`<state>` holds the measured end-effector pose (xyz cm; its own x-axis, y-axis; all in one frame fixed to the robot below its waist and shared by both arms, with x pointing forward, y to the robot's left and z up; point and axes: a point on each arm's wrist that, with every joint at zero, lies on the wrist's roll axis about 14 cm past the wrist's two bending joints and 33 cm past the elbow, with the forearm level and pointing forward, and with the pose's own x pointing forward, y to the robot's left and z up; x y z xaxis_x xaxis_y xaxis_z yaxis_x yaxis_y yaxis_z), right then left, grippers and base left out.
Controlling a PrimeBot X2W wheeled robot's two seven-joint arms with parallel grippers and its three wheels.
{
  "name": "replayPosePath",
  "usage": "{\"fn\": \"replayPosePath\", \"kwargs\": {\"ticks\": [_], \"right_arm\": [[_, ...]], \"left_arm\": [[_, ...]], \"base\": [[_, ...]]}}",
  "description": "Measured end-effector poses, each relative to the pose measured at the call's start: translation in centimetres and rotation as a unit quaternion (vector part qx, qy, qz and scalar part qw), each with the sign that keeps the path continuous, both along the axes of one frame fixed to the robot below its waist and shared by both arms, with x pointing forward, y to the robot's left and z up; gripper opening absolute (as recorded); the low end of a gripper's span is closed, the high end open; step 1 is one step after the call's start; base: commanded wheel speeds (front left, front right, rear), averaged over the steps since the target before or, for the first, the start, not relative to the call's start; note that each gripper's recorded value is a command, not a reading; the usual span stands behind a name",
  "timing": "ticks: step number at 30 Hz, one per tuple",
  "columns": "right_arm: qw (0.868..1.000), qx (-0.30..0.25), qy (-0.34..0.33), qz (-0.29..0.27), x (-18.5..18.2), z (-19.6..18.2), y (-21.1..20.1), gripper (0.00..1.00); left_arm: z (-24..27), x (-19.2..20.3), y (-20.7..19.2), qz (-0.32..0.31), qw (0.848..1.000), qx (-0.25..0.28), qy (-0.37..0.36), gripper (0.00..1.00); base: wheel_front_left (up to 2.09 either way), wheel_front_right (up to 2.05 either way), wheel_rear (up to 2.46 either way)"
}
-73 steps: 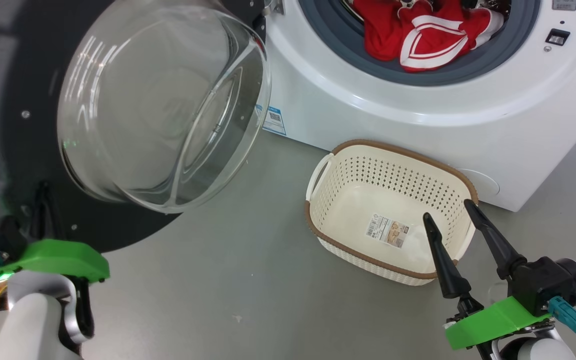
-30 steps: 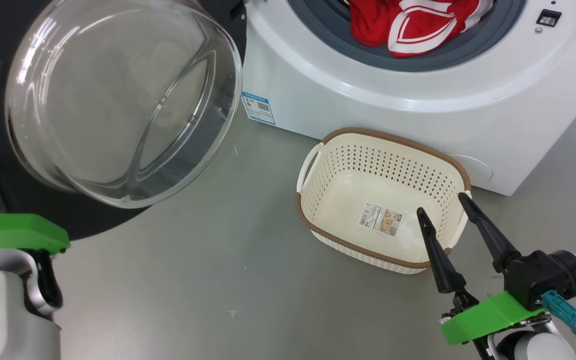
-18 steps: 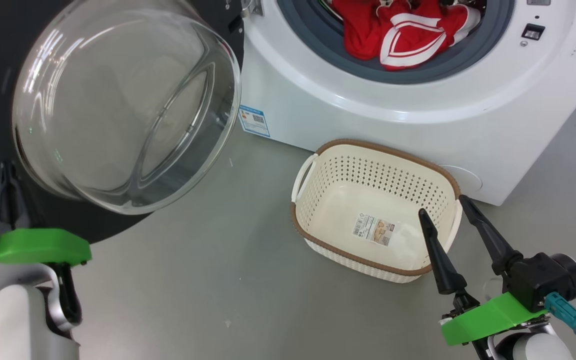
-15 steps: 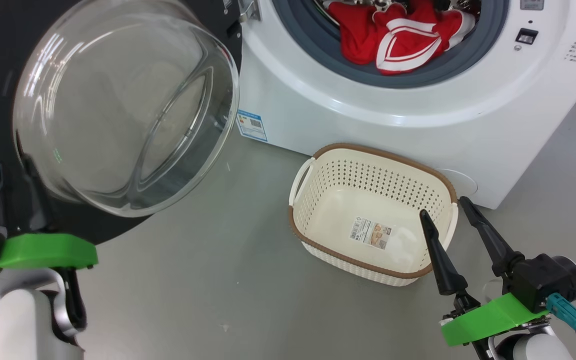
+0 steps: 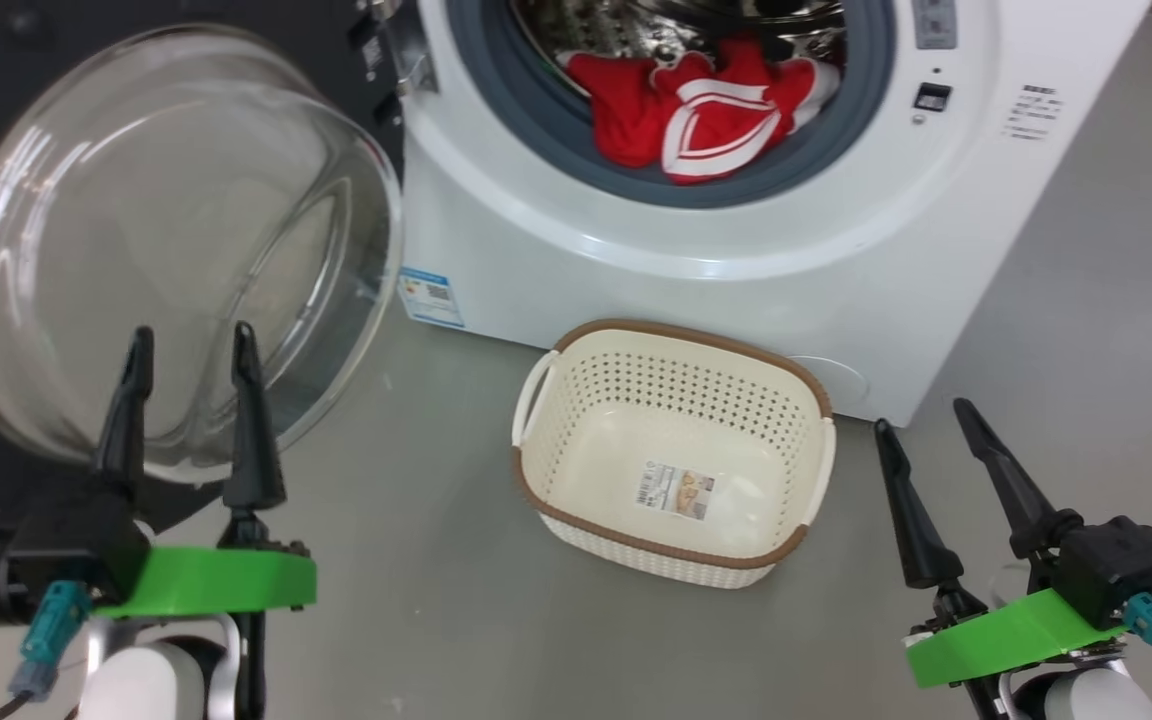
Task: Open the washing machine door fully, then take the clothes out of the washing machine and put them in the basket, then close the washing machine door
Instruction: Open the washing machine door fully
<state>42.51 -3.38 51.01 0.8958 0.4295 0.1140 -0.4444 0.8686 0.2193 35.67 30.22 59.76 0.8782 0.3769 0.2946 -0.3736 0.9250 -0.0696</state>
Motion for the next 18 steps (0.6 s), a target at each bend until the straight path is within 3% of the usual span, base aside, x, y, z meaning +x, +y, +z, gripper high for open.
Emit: {"fn": "replayPosePath", "kwargs": {"ticks": [9,12,18], "right_arm": [[0.997,-0.006,-0.006,-0.074,-0.5,0.2,-5.3,1.00],[0.995,-0.009,-0.002,-0.100,-0.8,0.0,-7.2,1.00],[0.990,-0.013,0.002,-0.143,-1.7,-0.3,-10.2,1.00]], "left_arm": [[-1.0,2.7,-4.6,-0.078,0.997,-0.022,0.007,1.00],[-1.2,4.0,-7.6,-0.141,0.989,-0.039,0.002,1.00],[-3.0,5.8,-11.2,-0.202,0.977,-0.060,0.021,1.00]], "base": [[0.00,0.00,0.00],[0.00,0.00,0.00],[0.00,0.00,0.00]]}}
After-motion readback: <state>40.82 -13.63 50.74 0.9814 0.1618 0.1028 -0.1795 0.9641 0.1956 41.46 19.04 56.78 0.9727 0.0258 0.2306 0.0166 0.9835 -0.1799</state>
